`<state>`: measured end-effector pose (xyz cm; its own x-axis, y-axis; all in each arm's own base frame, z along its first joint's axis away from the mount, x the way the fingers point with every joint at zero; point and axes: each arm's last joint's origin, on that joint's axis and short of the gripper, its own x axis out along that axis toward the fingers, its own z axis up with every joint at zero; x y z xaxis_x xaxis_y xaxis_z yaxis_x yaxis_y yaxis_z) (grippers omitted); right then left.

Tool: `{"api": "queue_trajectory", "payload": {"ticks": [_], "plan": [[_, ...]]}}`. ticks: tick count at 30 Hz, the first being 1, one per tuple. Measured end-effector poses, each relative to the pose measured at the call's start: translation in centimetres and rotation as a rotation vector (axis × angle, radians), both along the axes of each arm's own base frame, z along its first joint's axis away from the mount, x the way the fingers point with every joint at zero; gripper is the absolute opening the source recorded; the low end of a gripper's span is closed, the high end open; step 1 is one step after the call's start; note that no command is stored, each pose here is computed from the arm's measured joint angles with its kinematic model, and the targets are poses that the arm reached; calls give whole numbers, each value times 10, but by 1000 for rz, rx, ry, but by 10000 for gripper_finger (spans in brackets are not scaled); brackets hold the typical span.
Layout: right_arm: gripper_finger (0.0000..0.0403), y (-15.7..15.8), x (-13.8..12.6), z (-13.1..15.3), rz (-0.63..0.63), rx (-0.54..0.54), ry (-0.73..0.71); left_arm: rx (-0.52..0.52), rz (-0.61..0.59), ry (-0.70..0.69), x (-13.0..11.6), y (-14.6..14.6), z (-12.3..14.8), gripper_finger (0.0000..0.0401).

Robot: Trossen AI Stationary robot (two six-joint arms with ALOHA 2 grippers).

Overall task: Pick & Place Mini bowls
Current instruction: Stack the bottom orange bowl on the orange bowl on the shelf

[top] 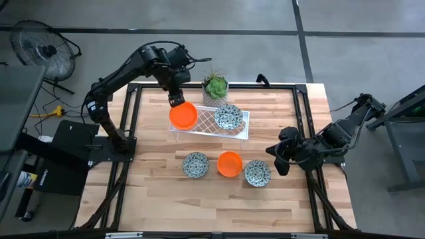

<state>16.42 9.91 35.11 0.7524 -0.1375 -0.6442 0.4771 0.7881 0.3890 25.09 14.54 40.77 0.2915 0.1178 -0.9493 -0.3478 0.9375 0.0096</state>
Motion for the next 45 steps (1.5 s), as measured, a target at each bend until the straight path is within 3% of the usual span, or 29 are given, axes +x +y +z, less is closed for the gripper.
{"api": "queue_trajectory", "payload": {"ticks": [8, 13, 18, 34, 39, 45], "plan": [[12, 0, 0, 0, 10, 12, 8, 39, -296, 4, 8, -15, 0, 163], [12, 0, 0, 0, 10, 12, 8, 140, -447, 62, 14, -27, 0, 163], [12, 0, 0, 0, 10, 12, 7, 206, -489, 128, 23, -36, -5, 163], [12, 0, 0, 0, 9, 13, 7, 178, -563, 235, 51, -26, -35, 161], [12, 0, 0, 0, 9, 13, 7, 185, -564, 241, 51, -26, -35, 120], [12, 0, 0, 0, 9, 10, 7, 203, -557, 254, 51, -25, -35, 19]]}}
